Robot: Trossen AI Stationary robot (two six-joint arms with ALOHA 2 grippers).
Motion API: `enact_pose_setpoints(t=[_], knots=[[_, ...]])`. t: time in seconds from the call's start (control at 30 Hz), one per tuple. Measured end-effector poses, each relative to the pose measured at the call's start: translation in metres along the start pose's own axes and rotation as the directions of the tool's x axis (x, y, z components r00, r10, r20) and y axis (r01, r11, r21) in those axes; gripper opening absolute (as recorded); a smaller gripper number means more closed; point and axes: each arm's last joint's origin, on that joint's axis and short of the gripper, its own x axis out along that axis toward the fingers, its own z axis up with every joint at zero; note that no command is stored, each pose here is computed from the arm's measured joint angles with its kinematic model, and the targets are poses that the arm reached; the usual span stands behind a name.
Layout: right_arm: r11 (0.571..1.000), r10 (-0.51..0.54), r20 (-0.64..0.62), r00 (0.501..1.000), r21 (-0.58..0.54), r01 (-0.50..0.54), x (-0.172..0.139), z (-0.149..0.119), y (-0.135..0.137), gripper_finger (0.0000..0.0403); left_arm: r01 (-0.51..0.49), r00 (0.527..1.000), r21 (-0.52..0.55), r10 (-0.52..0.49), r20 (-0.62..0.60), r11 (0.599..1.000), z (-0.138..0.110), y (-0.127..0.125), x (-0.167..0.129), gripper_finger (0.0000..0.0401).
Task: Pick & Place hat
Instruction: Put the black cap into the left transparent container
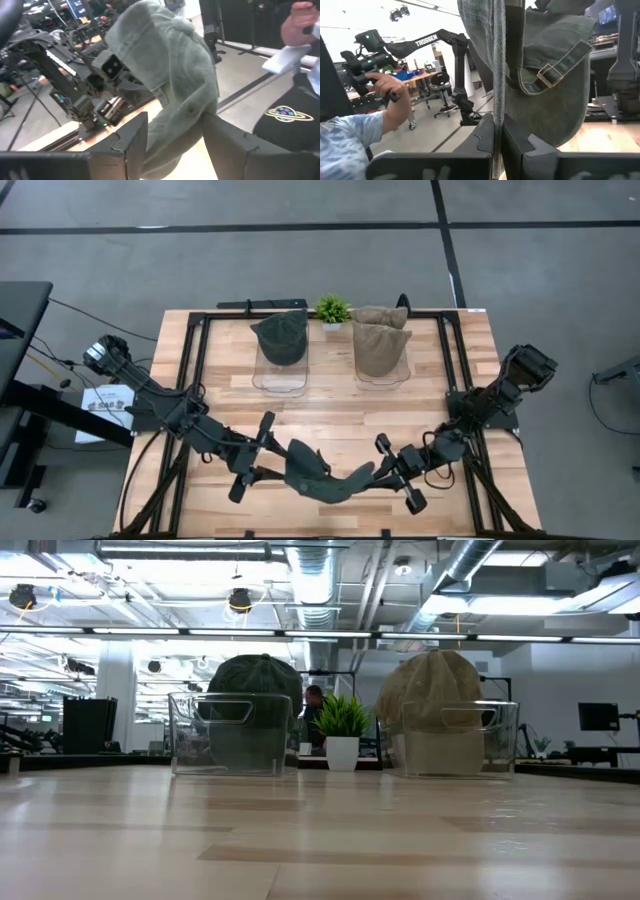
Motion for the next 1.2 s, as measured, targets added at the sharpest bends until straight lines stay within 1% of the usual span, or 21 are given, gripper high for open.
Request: enact_pose_setpoints(t=[0.23, 0.5, 0.63, 0.83, 1.07, 1.2], knots=[[1.000, -0.009, 0.002, 1.000, -0.001, 0.009, 0.001, 0.000, -0.002, 0.0003, 0.045, 0.999, 0.011, -0.045, -0.004, 0.999, 0.002, -0.011, -0.003, 0.0182], [0.999, -0.053, -0.012, 0.999, 0.013, 0.053, 0.004, 0.000, -0.014, 0.0003, 0.048, 0.999, 0.014, -0.048, -0.002, 0.999, 0.003, -0.014, -0.004, 0.0182], [0.997, -0.071, -0.024, 0.997, 0.022, 0.072, 0.005, -0.001, -0.020, 0.0003, -0.020, 1.000, 0.008, 0.020, -0.021, 1.000, 0.001, -0.006, -0.002, 0.0182], [0.997, -0.075, -0.026, 0.997, 0.020, 0.075, 0.005, -0.001, -0.021, 0.0003, -0.066, 0.997, -0.005, 0.065, -0.028, 0.998, -0.003, 0.008, 0.002, 0.0182], [0.996, -0.088, -0.048, 0.995, 0.011, 0.089, 0.006, -0.003, -0.024, 0.0003, -0.027, 0.999, -0.031, 0.029, 0.044, 0.999, -0.002, 0.021, 0.005, 0.0182], [0.995, -0.095, -0.047, 0.994, 0.009, 0.096, 0.006, -0.003, -0.026, 0.0003, -0.021, 0.999, -0.033, 0.023, 0.046, 0.999, -0.004, 0.024, 0.007, 0.0182]])
